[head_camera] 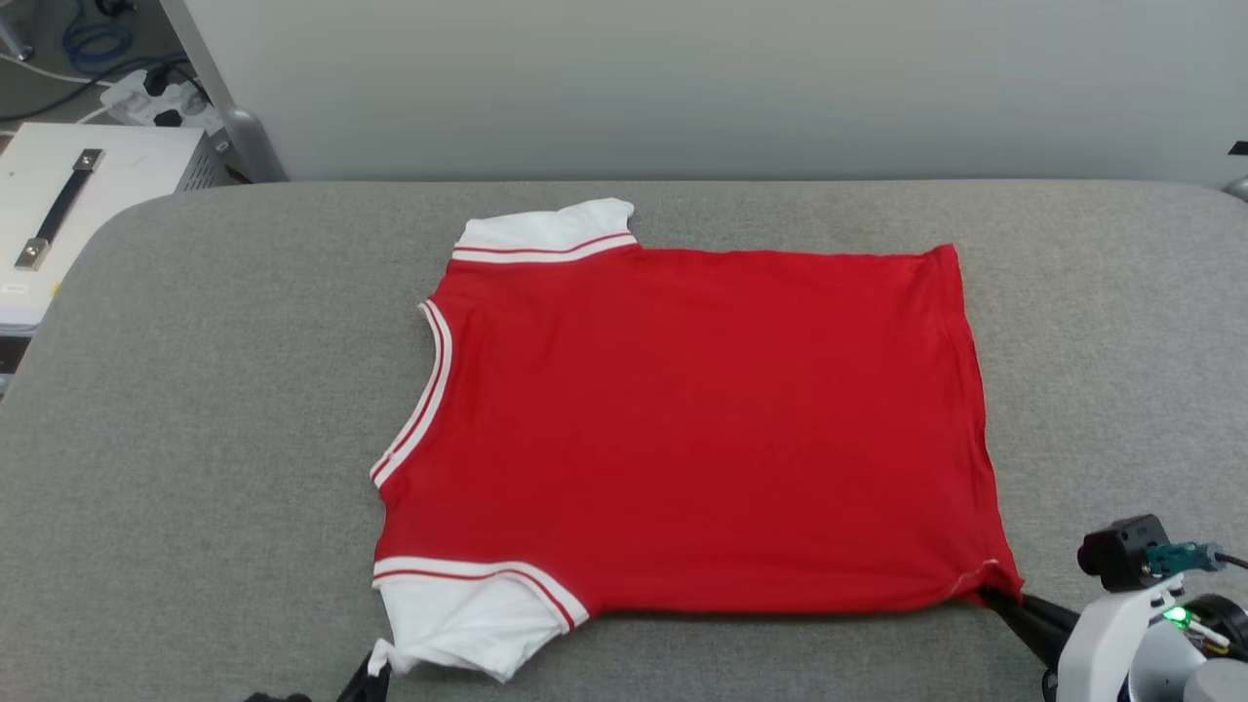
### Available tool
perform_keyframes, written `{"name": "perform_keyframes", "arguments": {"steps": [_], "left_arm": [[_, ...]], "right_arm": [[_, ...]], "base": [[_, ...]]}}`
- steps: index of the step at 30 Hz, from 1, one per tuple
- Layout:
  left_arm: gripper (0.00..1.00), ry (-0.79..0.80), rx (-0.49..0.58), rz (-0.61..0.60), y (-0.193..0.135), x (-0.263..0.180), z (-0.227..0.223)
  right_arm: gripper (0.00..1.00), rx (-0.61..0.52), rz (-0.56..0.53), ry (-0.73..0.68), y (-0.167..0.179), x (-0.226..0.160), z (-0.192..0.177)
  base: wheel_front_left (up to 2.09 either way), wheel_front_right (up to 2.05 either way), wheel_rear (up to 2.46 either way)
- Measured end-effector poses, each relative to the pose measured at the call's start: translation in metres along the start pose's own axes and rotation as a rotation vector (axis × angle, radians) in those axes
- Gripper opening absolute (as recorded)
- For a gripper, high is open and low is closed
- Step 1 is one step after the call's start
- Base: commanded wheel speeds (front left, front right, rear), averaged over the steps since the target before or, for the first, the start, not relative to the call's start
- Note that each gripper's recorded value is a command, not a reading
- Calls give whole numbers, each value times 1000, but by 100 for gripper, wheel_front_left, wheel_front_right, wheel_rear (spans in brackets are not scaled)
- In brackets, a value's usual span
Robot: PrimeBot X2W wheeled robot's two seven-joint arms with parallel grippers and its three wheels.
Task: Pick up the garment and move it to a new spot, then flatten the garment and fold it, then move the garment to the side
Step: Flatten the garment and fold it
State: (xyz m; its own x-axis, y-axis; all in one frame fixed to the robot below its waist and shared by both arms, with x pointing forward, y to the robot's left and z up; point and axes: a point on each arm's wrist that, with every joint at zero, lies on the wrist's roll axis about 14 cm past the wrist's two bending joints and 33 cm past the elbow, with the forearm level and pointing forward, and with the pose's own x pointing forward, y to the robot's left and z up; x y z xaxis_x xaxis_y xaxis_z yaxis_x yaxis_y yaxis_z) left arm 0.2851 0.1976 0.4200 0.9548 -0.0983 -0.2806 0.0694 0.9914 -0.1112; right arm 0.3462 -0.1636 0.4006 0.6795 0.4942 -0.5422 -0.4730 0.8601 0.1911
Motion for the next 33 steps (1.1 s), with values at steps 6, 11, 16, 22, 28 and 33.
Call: {"name": "perform_keyframes", "arguments": {"steps": [6,11,16,22,28,33], "left_arm": [[0,63,-54,4,-2,-26,-26],[0,104,-93,-19,-9,-33,-39],[0,88,-83,-14,-7,-32,-35],[0,19,5,-42,-4,-15,-10],[0,-79,126,-121,-7,25,36],[0,-127,191,-169,-9,64,71]], "right_arm": [[0,48,-14,36,8,-20,-29],[0,73,-24,41,10,-31,-38],[0,84,-42,12,7,-36,-31],[0,111,-44,-45,9,-31,-12],[0,115,-48,-72,6,-25,6],[0,122,-49,-100,0,-14,28]], "base": [[0,0,0],[0,0,0],[0,0,0],[0,0,0],[0,0,0],[0,0,0]]}}
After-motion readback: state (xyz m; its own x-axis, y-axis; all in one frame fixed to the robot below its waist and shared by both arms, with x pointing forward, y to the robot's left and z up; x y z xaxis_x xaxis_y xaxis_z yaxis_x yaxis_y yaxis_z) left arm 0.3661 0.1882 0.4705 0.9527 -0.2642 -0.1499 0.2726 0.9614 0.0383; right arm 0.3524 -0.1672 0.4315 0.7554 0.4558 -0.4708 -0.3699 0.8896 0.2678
